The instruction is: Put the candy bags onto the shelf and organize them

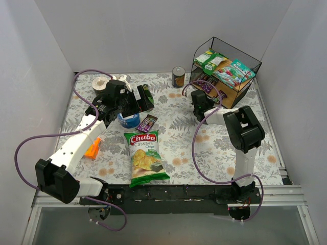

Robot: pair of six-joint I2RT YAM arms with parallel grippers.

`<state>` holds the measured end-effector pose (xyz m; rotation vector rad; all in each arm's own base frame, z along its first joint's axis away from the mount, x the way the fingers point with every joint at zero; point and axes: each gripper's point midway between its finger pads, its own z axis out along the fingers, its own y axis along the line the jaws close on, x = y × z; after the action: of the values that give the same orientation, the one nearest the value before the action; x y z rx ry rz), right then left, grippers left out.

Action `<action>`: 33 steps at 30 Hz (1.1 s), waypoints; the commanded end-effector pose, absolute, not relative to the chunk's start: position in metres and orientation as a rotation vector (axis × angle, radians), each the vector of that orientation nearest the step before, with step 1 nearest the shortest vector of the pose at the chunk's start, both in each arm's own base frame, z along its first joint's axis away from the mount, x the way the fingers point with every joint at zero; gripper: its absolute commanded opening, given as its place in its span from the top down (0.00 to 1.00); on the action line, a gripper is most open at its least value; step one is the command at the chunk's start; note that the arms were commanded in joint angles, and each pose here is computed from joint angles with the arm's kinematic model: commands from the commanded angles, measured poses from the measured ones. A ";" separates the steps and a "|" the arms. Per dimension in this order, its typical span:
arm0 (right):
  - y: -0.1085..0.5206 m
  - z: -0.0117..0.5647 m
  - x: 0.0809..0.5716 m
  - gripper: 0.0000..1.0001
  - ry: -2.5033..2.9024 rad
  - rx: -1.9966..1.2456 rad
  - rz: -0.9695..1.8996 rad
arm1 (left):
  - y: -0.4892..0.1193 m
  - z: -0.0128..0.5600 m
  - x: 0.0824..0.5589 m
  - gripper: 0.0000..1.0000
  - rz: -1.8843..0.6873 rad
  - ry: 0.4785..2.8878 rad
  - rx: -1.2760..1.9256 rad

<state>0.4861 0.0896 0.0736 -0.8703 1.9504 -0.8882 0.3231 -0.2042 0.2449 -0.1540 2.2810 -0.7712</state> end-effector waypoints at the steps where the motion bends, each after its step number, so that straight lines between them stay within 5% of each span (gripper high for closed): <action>1: 0.095 0.082 0.497 0.99 1.923 -0.846 -0.870 | -0.203 0.267 0.322 0.02 -0.794 2.234 -0.145; 33: 0.091 0.070 0.547 0.99 1.811 -0.939 -0.893 | -0.202 0.261 0.331 0.02 -0.745 2.285 -0.179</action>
<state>0.5289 0.0919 0.0504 -1.0107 1.8628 -0.8989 0.3250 -0.2037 0.2450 -0.1711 2.3221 -0.7470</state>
